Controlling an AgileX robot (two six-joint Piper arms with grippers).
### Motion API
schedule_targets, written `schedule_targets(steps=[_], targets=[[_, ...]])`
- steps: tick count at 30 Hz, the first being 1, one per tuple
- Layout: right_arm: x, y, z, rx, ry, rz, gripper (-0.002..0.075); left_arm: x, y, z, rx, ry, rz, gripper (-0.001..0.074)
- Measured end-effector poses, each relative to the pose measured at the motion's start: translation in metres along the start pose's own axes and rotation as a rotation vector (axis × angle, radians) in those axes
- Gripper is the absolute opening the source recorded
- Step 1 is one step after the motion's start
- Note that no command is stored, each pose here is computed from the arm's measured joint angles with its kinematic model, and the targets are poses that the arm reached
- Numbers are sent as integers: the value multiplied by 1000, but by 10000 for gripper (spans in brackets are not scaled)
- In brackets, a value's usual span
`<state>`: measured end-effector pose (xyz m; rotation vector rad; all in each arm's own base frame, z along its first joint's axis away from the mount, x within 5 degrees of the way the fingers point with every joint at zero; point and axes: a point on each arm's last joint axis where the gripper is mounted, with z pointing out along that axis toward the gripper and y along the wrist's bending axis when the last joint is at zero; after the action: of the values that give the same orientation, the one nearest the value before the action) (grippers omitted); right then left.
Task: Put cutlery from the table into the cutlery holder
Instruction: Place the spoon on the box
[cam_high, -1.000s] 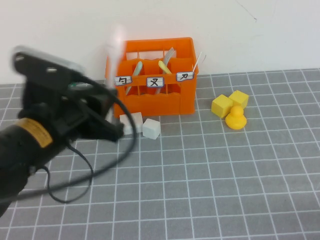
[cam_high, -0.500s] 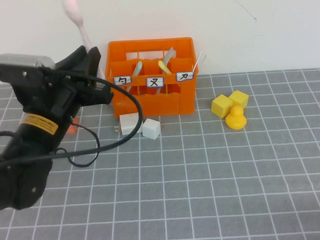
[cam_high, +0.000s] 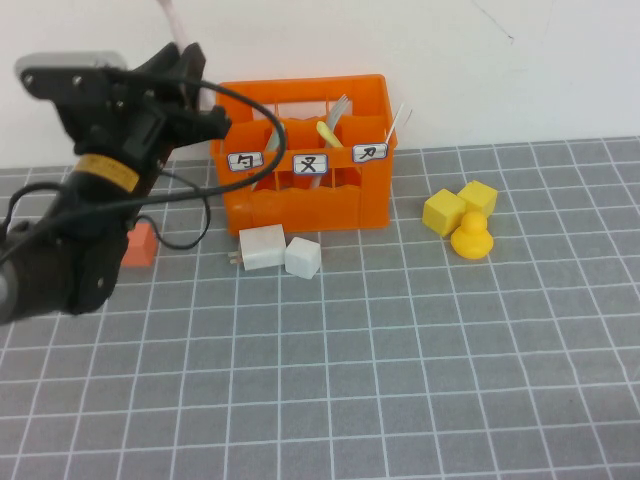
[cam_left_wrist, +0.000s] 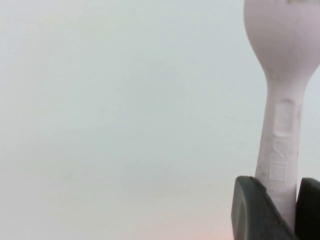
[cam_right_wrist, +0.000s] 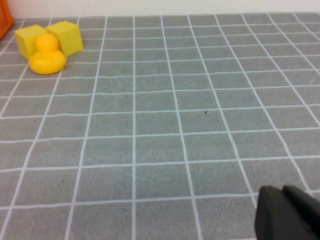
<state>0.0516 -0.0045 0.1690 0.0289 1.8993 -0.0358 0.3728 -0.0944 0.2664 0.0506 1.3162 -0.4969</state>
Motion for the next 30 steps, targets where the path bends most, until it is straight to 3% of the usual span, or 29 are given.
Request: schedule_targets(steps=[9, 18, 20, 26, 30], targets=[[0, 0, 0, 0, 0, 0, -3, 24, 1, 31, 82, 91, 83, 142], [0, 0, 0, 0, 0, 0, -3, 54, 19, 40, -3, 220, 20, 142], [0, 0, 0, 0, 0, 0, -3, 55, 20, 41, -5, 230, 18, 165], [0, 0, 0, 0, 0, 0, -3, 52, 21, 40, 9, 242, 42, 353], [0, 0, 0, 0, 0, 0, -3, 27, 19, 40, 15, 212, 96, 337]])
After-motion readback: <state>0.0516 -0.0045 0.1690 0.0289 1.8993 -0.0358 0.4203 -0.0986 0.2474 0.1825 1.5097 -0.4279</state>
